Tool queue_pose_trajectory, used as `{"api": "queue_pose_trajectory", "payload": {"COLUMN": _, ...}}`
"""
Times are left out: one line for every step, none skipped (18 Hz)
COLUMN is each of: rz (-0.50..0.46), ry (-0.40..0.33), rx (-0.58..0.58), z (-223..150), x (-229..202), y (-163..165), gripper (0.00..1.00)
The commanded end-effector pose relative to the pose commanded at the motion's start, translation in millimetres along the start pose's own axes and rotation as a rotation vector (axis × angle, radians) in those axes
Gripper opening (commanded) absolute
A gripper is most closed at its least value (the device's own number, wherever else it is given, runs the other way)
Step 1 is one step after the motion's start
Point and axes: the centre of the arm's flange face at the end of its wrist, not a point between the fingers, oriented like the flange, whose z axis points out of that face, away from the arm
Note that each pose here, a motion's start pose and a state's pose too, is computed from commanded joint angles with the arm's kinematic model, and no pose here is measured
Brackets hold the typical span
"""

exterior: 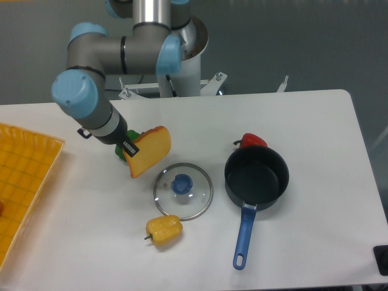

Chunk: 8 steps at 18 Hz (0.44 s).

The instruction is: Pick up the bread slice

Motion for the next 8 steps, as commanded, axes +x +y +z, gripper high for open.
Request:
{"api": "queue_pose_trajectory", "payload": {"rz": -0.001, "ry": -0.005, "rx": 0.009, "z": -5.1, "x": -4.6, "y": 5.2, "gripper": 0.0}}
{"api": "queue_pose_trajectory", "payload": {"rz": 0.006, "ry": -0.002, "rx": 0.028, "z": -10.3, "x": -7.0, "y": 8.6, "gripper": 0.0}}
{"api": "queue_pose_trajectory", "payload": {"rz": 0.012, "ry": 0.001, "rx": 0.043, "z": -14.0, "x": -9.6, "y": 12.8, "gripper": 0.0}}
{"api": "queue_pose_trajectory", "payload": {"rz": 0.005, "ry": 0.0, "rx": 0.055, "z": -18.8, "x": -14.4, "y": 19.4, "gripper": 0.0}}
{"api": "queue_pose_trajectory", "payload": {"rz": 0.003, "ry": -0.002, "rx": 0.059, "z": -22.4, "x": -14.5, "y": 24.9, "gripper": 0.0}}
{"api": "queue_pose_trajectory", "payload": {"rz": 0.008, "ry": 0.0, "rx": 0.06, "z": -26.6, "x": -13.4, "y": 29.2, "gripper": 0.0}}
{"api": "queue_pose_trajectory", "payload": {"rz": 0.009, "ry": 0.007, "rx": 0.055, "z": -27.9, "x": -15.6, "y": 35.0, "gripper": 0.0}}
{"api": "queue_pose_trajectory", "payload": {"rz": 0.013, "ry": 0.007, "rx": 0.058, "z": -29.0, "x": -18.3, "y": 36.9, "gripper": 0.0}}
